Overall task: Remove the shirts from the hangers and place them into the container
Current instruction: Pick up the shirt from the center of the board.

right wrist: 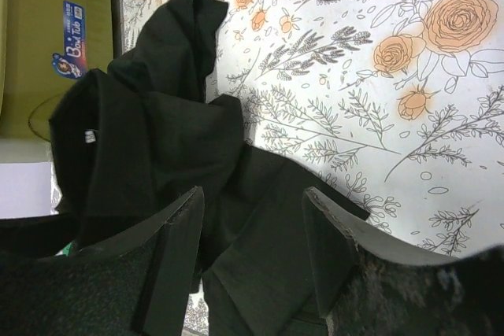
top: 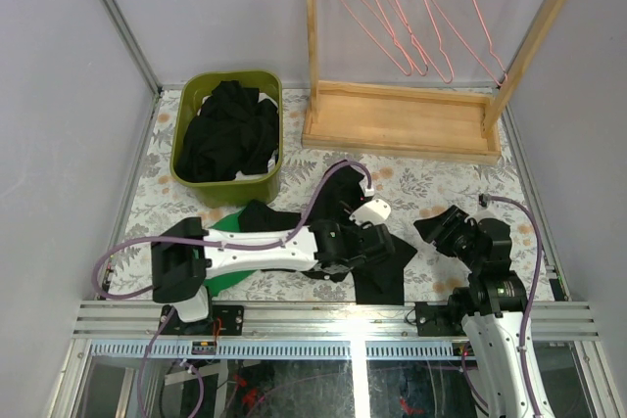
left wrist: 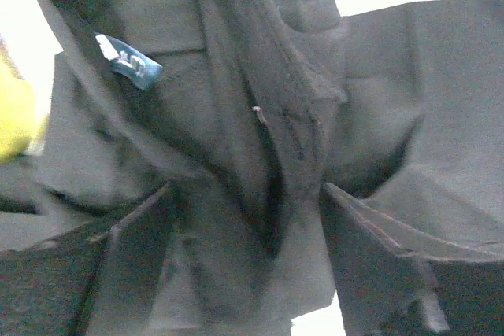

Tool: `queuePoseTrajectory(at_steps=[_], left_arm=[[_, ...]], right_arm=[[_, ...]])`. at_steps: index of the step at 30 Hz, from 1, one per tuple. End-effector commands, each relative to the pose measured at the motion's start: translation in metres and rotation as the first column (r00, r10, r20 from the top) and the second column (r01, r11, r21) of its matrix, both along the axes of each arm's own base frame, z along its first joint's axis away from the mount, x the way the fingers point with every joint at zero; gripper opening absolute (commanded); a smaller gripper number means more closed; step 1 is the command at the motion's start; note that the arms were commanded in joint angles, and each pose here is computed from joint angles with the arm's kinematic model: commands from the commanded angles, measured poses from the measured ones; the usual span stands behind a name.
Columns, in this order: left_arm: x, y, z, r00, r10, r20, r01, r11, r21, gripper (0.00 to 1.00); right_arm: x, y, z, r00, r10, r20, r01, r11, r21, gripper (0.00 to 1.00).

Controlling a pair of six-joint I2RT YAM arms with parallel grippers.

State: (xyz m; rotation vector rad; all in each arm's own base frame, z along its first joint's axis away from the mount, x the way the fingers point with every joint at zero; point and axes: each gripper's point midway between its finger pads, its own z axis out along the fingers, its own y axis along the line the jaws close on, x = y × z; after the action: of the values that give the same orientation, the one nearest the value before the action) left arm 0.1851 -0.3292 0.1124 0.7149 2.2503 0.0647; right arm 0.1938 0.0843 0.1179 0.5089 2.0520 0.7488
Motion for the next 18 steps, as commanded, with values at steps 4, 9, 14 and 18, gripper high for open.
queuePoseTrajectory(at_steps=[4,9,14,18], left_arm=[[-0.023,-0.078,-0.001,0.977,-0.122,-0.172,0.055,0.935,-0.351,1.0],[-0.033,-0.076,-0.03,0.959,-0.152,-0.238,0.077,0.952,-0.297,1.0],[-0.027,-0.059,-0.066,0.97,-0.072,-0.234,0.037,0.988,-0.153,1.0],[-0.023,-0.048,-0.089,0.982,-0.022,-0.19,0.018,1.0,-0.023,1.0]], right_arm=[[0.001,0.0,0.02,0.999,-0.001,0.041,0.001,1.0,-0.001,0.61],[0.002,0.001,0.014,1.0,0.01,0.024,-0.009,1.0,-0.006,0.62],[0.002,0.002,0.011,1.0,0.024,0.008,-0.024,1.0,-0.007,0.63],[0.003,0.002,0.01,1.0,0.024,0.008,-0.024,1.0,-0.008,0.64]])
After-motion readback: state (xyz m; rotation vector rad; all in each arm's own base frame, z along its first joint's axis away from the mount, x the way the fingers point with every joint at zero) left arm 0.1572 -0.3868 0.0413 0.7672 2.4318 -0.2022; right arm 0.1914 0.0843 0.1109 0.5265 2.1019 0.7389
